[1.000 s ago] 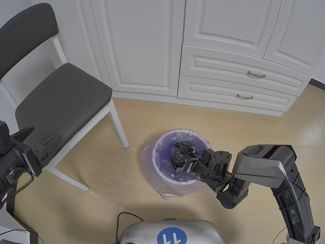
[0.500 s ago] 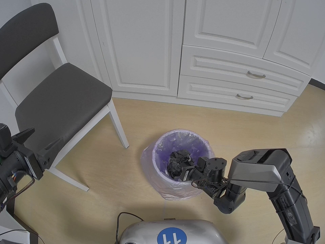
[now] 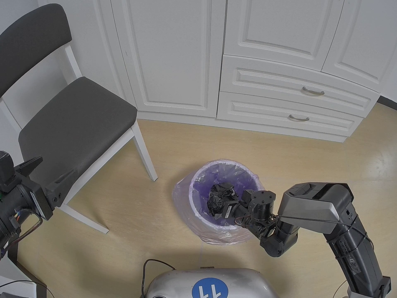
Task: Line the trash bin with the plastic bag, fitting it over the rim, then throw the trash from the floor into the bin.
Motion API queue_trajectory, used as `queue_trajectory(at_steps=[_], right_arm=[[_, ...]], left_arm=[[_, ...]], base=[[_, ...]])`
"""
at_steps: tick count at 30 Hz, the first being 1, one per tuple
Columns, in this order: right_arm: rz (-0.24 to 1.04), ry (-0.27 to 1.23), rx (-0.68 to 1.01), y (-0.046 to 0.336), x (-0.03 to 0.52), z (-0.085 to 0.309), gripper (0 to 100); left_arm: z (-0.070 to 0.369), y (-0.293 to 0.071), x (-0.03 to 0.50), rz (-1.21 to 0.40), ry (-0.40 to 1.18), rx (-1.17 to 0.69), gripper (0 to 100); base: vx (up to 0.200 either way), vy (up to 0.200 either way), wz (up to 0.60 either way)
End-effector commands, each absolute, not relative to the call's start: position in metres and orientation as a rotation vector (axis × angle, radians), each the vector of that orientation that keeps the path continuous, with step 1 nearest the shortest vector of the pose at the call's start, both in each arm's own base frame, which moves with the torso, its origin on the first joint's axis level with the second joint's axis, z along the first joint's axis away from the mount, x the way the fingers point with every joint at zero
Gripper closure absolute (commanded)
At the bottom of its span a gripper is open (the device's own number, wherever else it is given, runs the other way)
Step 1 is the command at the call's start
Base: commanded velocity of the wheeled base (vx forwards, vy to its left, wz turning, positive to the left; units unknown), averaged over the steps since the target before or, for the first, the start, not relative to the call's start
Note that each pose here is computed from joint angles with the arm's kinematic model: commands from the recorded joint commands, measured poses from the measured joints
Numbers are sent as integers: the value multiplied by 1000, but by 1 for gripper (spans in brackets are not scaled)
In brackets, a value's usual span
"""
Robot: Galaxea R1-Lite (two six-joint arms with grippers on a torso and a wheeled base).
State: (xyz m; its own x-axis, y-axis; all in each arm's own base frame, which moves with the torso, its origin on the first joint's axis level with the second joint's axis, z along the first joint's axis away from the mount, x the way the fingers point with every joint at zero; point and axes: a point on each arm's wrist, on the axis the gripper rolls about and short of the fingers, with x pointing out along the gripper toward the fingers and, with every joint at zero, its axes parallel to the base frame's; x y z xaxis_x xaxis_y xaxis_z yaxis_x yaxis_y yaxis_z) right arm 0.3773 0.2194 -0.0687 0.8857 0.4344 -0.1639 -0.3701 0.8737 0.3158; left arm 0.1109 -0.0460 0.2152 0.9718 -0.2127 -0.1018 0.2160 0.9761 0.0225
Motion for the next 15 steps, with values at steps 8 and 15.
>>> queue_trajectory(at_steps=[8,15], right_arm=[[413,205,280,219,380,-61,100],[409,166,281,215,381,-39,100]], left_arm=[[215,-46,111,-216,99,33,0],[215,-46,111,-216,99,33,0]], base=[[0,0,0],[0,0,0]])
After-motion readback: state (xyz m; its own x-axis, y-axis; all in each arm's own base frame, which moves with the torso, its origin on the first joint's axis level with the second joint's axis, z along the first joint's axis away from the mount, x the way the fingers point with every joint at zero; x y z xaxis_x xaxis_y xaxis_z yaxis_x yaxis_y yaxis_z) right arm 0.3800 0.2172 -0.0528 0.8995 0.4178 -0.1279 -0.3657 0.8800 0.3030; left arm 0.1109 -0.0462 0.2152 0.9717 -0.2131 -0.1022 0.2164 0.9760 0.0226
